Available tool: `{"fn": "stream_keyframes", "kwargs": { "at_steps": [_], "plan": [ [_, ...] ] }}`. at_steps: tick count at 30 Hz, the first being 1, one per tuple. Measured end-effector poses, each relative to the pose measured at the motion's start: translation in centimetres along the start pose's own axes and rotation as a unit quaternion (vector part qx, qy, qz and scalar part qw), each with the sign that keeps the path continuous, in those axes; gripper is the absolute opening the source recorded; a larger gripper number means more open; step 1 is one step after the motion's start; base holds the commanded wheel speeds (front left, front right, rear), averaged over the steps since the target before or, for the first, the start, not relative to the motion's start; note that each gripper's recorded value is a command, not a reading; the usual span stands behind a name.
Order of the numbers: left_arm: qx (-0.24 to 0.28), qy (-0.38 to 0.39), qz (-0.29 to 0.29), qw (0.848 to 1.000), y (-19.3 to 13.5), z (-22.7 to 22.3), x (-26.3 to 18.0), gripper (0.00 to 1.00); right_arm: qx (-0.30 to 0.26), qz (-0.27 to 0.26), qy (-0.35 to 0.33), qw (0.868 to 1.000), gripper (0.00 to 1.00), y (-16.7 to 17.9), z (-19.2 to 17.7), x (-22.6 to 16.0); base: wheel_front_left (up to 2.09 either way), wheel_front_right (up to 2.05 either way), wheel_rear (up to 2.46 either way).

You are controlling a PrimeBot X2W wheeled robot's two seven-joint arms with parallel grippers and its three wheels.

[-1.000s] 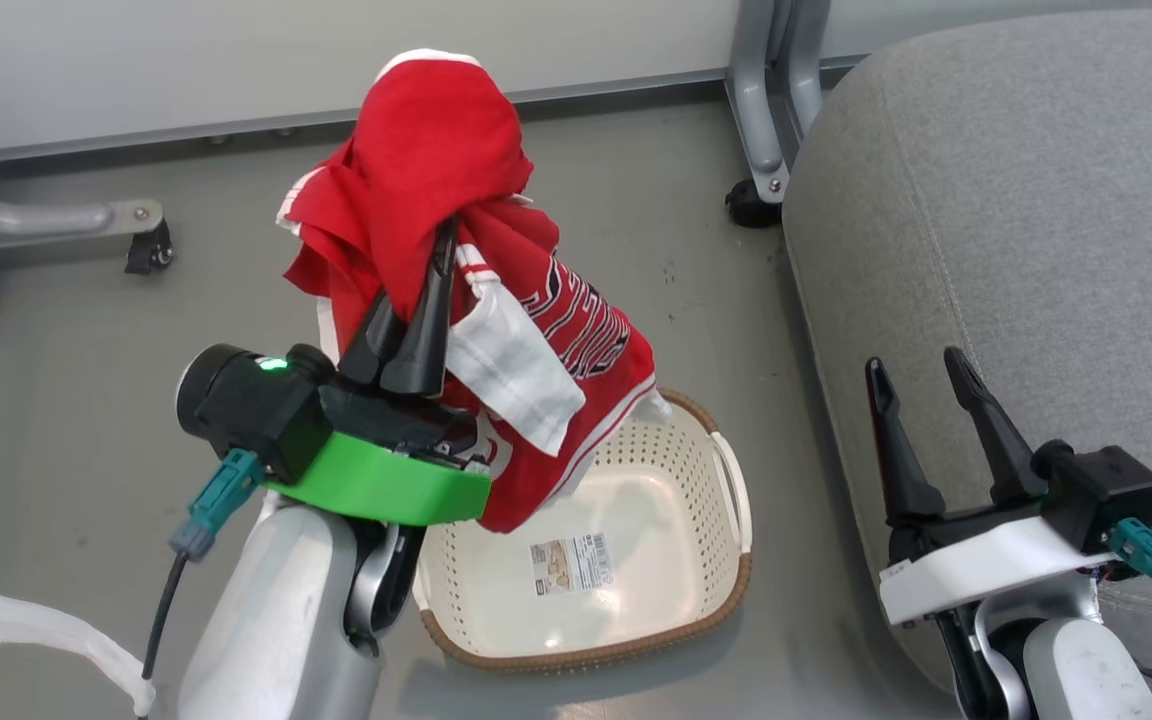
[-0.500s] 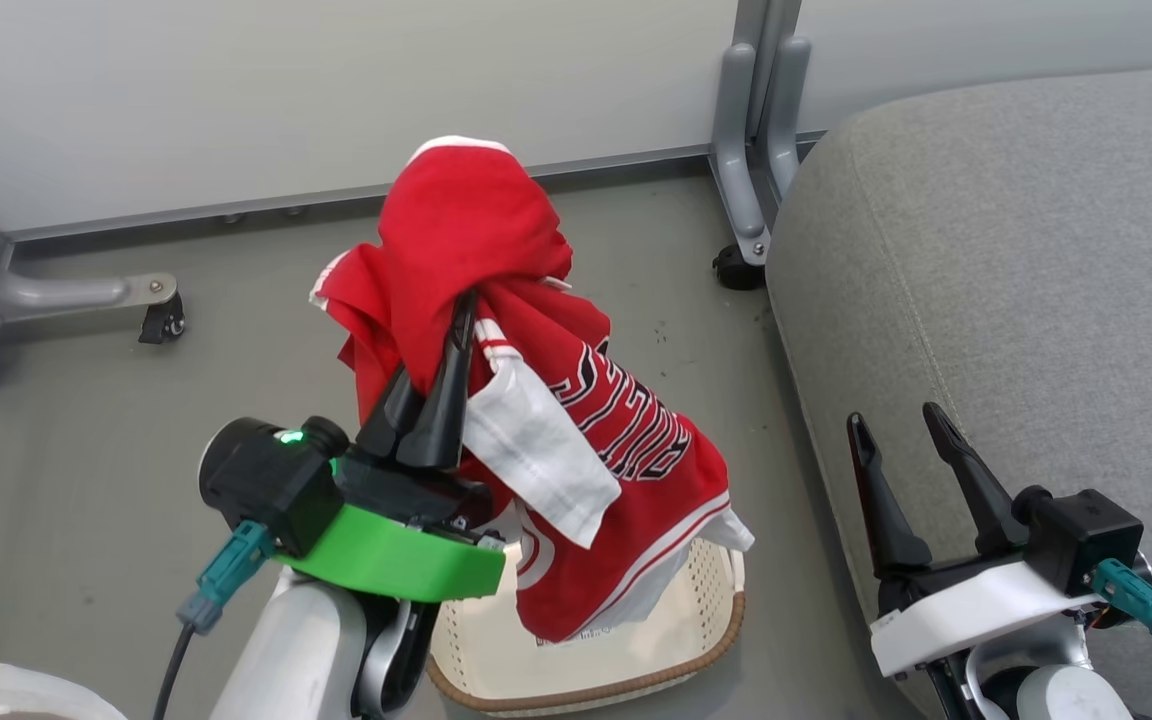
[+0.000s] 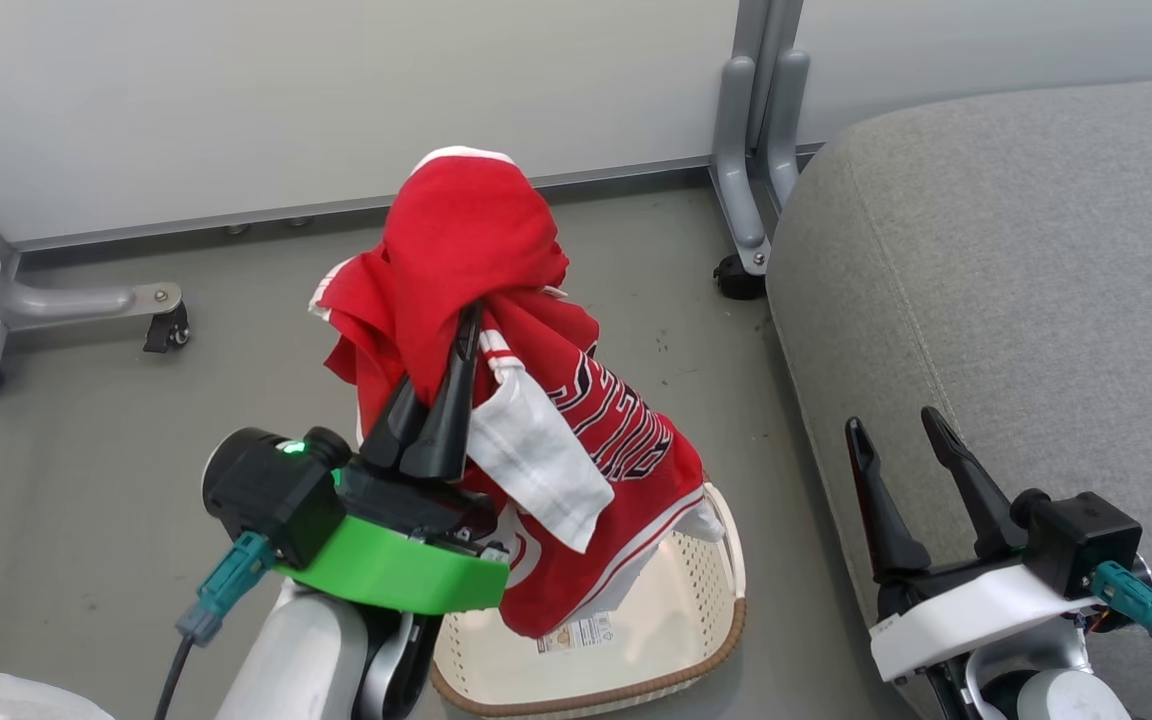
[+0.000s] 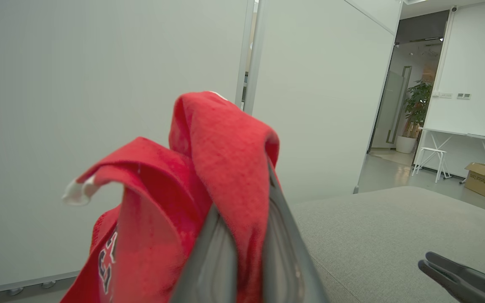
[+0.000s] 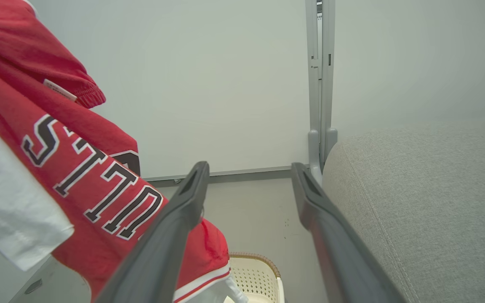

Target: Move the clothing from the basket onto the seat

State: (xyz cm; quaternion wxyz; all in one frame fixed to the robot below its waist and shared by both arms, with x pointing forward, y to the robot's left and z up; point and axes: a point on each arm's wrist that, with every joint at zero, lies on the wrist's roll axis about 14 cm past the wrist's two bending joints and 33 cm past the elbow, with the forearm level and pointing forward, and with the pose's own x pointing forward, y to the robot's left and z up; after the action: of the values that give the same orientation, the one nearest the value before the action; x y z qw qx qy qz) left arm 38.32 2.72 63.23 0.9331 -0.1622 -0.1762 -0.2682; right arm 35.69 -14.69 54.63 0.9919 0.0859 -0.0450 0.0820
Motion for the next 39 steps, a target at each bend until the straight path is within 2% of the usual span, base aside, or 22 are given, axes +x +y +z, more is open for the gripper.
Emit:
{"fn": "stream_keyframes", "kwargs": {
  "at_steps": [11, 13, 17, 20, 26, 29, 39],
  "plan": [
    [-0.001, 0.004, -0.003, 1.000, -0.3, -0.1, -0.1, 0.00, 0.000, 0.012, -0.002, 1.000, 1.00, 0.8, 0.2, 0.1, 0.00, 0.00, 0.00],
    [0.000, 0.004, -0.002, 1.000, -0.3, -0.1, -0.1, 0.00, 0.001, 0.023, -0.002, 1.000, 1.00, 1.5, 0.2, 0.2, 0.00, 0.00, 0.00],
    [0.000, 0.008, 0.000, 1.000, -0.1, -0.3, -0.1, 0.00, 0.009, 0.077, 0.010, 0.997, 1.00, 4.6, 0.0, 0.7, 0.00, 0.00, 0.00],
    [-0.002, 0.011, 0.000, 1.000, -0.1, -0.6, 0.0, 0.00, 0.019, 0.140, 0.014, 0.990, 1.00, 8.3, 0.2, 1.2, 0.00, 0.00, 0.00],
    [-0.004, 0.016, 0.000, 1.000, 0.1, -1.0, 0.0, 0.00, 0.033, 0.259, 0.036, 0.965, 1.00, 14.9, -0.1, 1.3, 0.00, 0.00, 0.00],
    [-0.004, 0.018, 0.001, 1.000, 0.1, -1.1, 0.0, 0.00, 0.025, 0.287, 0.043, 0.957, 1.00, 16.3, -0.4, 1.7, 0.00, 0.00, 0.00],
    [-0.001, 0.023, -0.002, 1.000, 0.0, -1.3, -0.2, 0.00, 0.009, 0.332, 0.048, 0.942, 1.00, 18.9, -1.1, 3.4, 0.00, 0.00, 0.00]
  ]
}}
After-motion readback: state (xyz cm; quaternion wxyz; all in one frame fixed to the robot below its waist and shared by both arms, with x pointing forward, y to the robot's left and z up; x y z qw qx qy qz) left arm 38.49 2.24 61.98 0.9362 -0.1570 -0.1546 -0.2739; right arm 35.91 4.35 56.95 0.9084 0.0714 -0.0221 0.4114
